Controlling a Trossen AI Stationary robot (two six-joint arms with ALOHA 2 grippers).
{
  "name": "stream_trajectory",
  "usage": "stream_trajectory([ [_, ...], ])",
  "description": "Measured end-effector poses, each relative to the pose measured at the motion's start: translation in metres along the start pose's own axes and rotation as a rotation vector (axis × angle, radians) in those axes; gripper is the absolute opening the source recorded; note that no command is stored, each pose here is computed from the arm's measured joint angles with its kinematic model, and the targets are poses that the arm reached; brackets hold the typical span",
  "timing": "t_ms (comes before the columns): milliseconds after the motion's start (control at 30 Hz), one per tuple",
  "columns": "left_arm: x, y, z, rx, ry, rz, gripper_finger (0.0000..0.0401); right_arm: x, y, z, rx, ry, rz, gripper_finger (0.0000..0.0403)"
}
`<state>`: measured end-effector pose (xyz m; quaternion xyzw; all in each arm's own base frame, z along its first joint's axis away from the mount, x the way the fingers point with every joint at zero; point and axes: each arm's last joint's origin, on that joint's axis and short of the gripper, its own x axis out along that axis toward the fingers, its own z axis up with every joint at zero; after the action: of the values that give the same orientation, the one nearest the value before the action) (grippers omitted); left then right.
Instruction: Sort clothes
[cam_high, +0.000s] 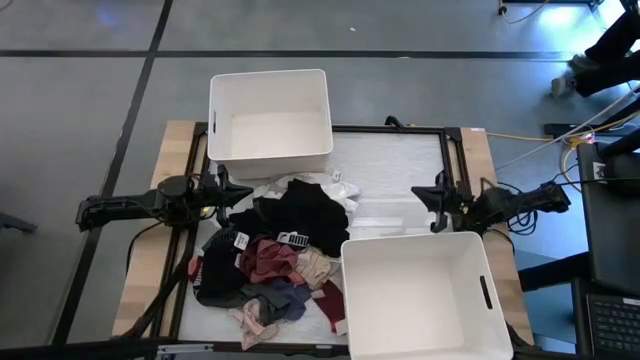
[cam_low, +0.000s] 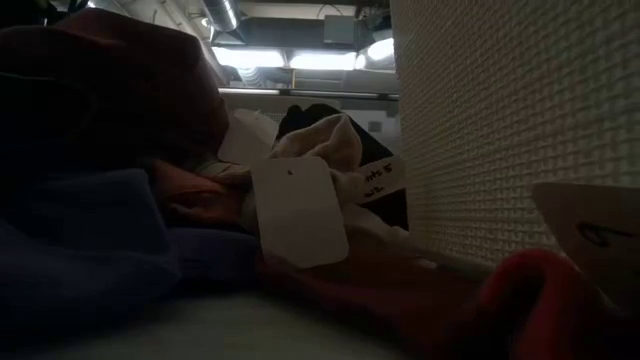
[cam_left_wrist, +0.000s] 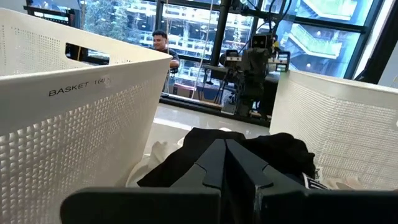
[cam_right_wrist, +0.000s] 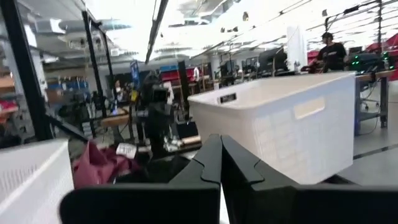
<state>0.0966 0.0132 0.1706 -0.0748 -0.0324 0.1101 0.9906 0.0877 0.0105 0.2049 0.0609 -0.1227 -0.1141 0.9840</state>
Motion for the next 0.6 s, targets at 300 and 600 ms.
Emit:
stream_trajectory([
  [300,0.000,-0.001,0.007,0.073,-0.073,-0.008,0.0004,0.011,0.004,0.028,-0.034,0.011,-0.099,0.0003],
  [600,-0.001,-0.002,0.012,0.090,-0.122,-0.012,0.0004,0.053,0.027,0.070,-0.137,0.102,-0.163,0.0003],
])
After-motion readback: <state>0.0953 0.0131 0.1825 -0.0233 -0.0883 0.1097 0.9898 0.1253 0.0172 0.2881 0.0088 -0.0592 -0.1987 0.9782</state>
